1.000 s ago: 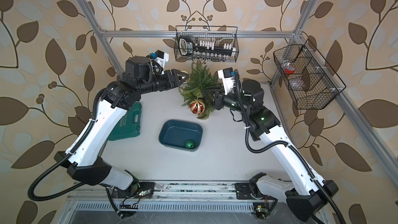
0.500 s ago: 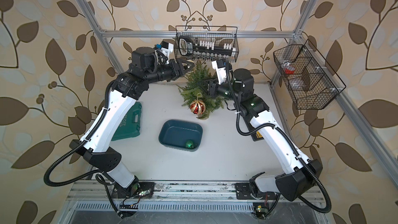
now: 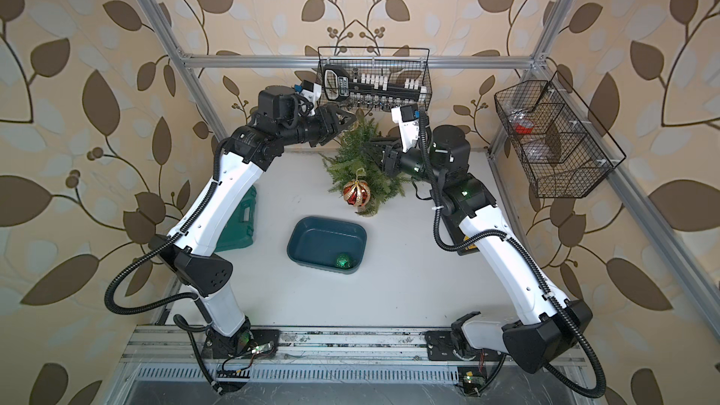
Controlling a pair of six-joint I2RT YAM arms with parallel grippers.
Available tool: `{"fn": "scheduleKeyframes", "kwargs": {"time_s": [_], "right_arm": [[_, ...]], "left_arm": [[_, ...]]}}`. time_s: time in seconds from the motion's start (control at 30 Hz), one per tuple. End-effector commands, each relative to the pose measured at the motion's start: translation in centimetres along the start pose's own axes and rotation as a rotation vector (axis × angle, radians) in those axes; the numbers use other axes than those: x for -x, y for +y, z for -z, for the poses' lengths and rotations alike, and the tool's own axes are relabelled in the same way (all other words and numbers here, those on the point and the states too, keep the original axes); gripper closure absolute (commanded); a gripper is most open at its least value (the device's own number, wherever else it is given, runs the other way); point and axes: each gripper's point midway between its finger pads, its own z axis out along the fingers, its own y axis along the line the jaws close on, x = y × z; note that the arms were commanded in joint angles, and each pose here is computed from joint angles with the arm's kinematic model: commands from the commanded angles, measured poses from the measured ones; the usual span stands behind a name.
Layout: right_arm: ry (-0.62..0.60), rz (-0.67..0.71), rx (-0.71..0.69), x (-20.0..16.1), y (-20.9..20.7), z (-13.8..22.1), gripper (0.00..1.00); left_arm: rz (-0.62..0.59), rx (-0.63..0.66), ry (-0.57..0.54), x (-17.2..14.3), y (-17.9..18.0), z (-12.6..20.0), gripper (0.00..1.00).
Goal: Decorate the small christmas tree with ornaments
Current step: Hang an ornament on the christmas tree.
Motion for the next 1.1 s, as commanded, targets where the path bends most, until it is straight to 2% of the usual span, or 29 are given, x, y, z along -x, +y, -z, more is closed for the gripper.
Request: {"fn": "scheduleKeyframes", "kwargs": {"time_s": [0.0,0.4,1.07], "right_arm": [[-0.025,0.024,-0.002,0.1,0.2,0.7,0.63],[-0.021,0.015,-0.019,-1.1,-0.4,1.1,0.63],[-0.026,0.005,-0.016,-1.9,-0.5,1.7,0.65]], "left_arm": [[-0.043,-0.081,-0.077,2.4,-3.0,1.6,0.45],[-0.055,-0.091,-0.088,2.9,-3.5,1.9,0.45],[-0.059,-0.041,-0.113,3.9,-1.8,0.9,0.44]]}}
